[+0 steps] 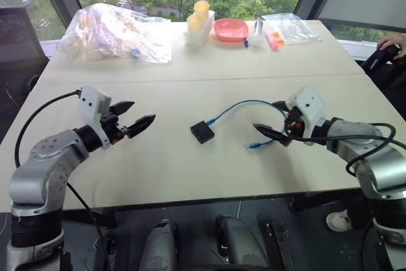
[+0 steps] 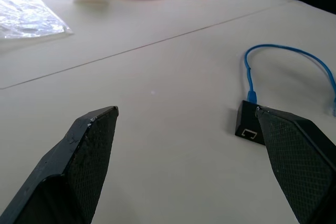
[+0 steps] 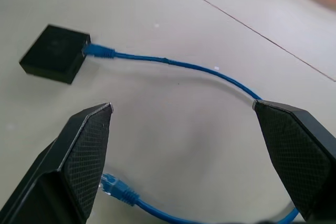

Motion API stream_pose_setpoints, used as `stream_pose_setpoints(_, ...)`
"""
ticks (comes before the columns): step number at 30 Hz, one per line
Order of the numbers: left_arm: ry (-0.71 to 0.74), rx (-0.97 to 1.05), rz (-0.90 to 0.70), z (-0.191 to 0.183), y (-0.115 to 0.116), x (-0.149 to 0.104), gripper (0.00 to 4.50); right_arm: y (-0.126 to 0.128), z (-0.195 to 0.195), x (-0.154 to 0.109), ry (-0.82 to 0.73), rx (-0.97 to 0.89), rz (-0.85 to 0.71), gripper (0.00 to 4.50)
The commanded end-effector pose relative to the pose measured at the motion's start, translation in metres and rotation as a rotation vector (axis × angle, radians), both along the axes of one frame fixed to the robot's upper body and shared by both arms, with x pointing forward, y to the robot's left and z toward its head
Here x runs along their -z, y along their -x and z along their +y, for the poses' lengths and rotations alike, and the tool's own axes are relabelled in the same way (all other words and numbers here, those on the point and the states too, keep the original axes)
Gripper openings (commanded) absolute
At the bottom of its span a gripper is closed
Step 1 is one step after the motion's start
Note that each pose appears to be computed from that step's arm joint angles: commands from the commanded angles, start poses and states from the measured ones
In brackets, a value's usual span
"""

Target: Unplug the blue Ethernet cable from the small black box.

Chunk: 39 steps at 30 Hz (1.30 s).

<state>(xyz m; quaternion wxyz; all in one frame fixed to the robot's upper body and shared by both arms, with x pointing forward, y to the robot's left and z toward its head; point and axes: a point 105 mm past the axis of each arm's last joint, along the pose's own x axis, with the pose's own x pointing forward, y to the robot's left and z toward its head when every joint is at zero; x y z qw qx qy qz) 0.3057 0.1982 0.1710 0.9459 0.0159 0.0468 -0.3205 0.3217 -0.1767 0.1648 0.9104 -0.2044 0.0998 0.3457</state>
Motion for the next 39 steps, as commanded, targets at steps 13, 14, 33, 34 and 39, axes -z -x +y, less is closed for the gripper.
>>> stream_pose_setpoints(13,-0.012,0.128,0.022,-0.013,0.009,-0.001,4.39,-0.008,0.030,-0.016,0.286,-0.253,-0.125,4.50)
stream_pose_setpoints(14,-0.025,0.158,0.040,-0.014,0.012,0.001,4.39,-0.013,0.034,-0.015,0.348,-0.284,-0.149,4.50)
stream_pose_setpoints(33,-0.080,0.236,0.135,-0.002,0.048,0.008,4.39,-0.082,0.132,0.016,0.764,-0.809,0.021,4.50)
stream_pose_setpoints(34,-0.078,0.231,0.133,-0.002,0.048,0.008,4.39,-0.081,0.133,0.019,0.791,-0.819,0.021,4.50)
stream_pose_setpoints(39,-0.071,0.195,0.119,-0.004,0.047,0.006,4.39,-0.083,0.148,0.036,0.992,-0.865,-0.067,4.50)
